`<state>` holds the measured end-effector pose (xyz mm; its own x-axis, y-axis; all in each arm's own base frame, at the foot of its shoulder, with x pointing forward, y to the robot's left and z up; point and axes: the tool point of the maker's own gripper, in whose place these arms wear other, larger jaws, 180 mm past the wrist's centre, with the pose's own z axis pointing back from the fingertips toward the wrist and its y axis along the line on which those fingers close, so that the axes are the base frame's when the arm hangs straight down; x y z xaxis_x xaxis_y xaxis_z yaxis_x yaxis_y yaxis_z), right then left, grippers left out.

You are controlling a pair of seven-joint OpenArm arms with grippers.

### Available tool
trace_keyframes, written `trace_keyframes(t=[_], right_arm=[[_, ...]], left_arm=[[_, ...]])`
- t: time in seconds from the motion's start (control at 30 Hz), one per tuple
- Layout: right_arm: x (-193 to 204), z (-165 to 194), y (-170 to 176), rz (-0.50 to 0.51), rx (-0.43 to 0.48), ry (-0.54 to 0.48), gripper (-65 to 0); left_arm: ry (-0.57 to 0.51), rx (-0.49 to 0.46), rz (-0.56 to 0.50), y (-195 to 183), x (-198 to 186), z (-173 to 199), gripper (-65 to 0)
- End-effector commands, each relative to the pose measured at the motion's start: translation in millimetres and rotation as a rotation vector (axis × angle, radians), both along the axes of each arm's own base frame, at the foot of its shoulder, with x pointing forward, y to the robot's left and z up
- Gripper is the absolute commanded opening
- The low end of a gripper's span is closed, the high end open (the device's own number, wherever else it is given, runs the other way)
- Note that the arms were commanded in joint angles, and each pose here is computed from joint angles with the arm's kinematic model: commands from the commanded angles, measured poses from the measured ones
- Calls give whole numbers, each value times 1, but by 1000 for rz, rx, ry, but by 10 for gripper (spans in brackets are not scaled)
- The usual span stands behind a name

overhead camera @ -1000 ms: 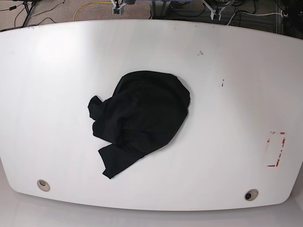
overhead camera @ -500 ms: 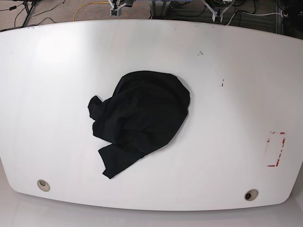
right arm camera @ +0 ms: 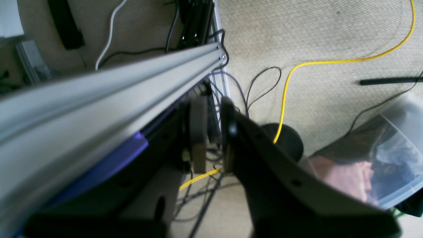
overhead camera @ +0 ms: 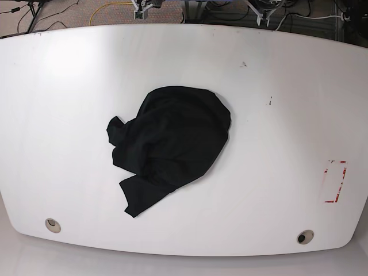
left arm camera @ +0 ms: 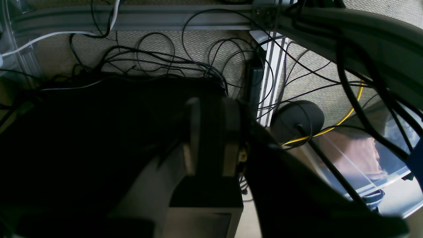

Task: Layout the t-shirt on the table in an organized manner, then fold the t-shirt properly

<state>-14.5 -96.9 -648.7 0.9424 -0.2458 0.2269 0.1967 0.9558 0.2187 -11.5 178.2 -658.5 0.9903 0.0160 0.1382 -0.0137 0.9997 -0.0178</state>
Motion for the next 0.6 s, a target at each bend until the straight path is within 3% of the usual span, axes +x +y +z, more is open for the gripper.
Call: trace_keyframes(t=[0.0, 0.4, 0.57], right_arm=[[2, 0, -9, -1, -14, -12, -582], [-1, 1, -9, -1, -16, -13, -585], [-8, 3, -11, 0, -22, -11, -585]], left_arm=[[24, 7, 1, 4, -14, 1, -546], [27, 5, 2, 4, -18, 1, -546], [-26, 7, 3, 5, -22, 4, -546]])
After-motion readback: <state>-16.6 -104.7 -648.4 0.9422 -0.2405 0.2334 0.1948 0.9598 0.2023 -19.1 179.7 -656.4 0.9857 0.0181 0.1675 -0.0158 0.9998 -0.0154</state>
